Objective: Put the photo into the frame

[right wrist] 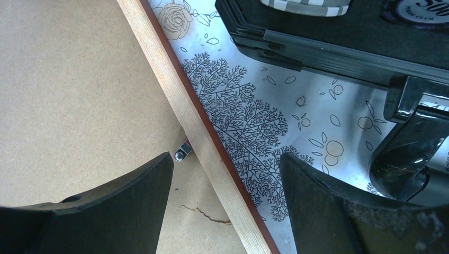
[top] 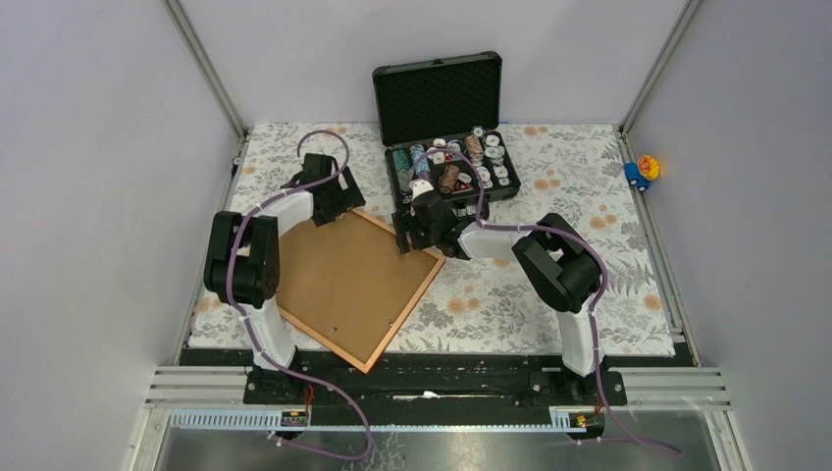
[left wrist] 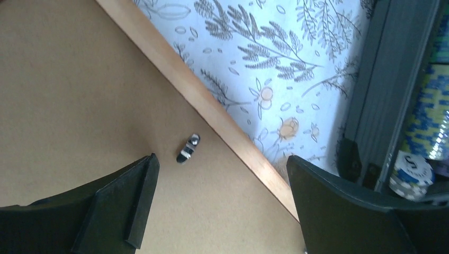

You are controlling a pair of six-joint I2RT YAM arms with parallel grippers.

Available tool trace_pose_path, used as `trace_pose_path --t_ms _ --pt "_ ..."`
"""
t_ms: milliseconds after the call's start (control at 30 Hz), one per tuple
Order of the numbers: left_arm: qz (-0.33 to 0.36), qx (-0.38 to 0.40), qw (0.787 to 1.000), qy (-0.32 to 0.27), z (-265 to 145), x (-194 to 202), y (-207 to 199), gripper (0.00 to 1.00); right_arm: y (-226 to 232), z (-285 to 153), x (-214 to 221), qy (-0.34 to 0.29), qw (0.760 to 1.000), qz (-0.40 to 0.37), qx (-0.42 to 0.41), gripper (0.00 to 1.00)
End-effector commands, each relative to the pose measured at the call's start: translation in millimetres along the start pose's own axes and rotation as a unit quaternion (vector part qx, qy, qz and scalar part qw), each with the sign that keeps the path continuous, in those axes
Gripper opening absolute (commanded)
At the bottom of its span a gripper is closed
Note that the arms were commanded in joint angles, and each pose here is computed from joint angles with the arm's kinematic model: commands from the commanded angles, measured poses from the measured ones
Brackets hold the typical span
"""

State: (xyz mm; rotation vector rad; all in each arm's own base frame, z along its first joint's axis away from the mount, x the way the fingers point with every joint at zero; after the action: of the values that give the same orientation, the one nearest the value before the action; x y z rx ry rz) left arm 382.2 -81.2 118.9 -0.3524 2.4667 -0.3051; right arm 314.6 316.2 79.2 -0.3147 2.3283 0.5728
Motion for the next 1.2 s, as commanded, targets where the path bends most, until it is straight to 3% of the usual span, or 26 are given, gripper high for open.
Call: trace_pose_path --t_ms 0,133,467,667,900,1167 --pt "0.046 -0.02 0.998 -0.036 16 -18 -6 0.99 9 3 -5 0.002 1.0 -0.01 -0.014 0.8" --pt "0.042 -0.013 0.999 -0.001 25 -4 -14 0.99 9 4 -5 0.001 1.0 -0.011 -0.013 0.8" --pt "-0.027 -0.003 1.0 0.0 29 12 -25 0.9 9 8 -4 0.004 1.0 -0.01 -0.012 0.79" --pt "-0.097 0.059 0.994 -0.004 28 10 -40 0.71 8 10 -3 0.006 1.0 -0.01 -0.011 0.79" --pt "-0.15 0.056 0.986 -0.035 1 7 -42 0.82 10 10 -4 0.006 1.0 -0.007 -0.016 0.79" --pt "-0.14 0.025 0.99 -0.024 8 11 -37 0.77 10 11 -3 0.008 1.0 -0.006 -0.016 0.78"
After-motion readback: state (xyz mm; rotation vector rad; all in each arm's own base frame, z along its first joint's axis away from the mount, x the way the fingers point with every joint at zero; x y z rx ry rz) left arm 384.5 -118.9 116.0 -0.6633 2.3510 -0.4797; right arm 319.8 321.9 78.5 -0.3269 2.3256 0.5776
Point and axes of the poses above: each gripper's point midway between its finger pads, its own z axis out along the fingers, its own y axis along the line the jaws close on, x = y × z, the point moved 9 cm from there along -z, back along the fingers, and after that the axes turned 9 degrees about z, right-handed, at the moved point
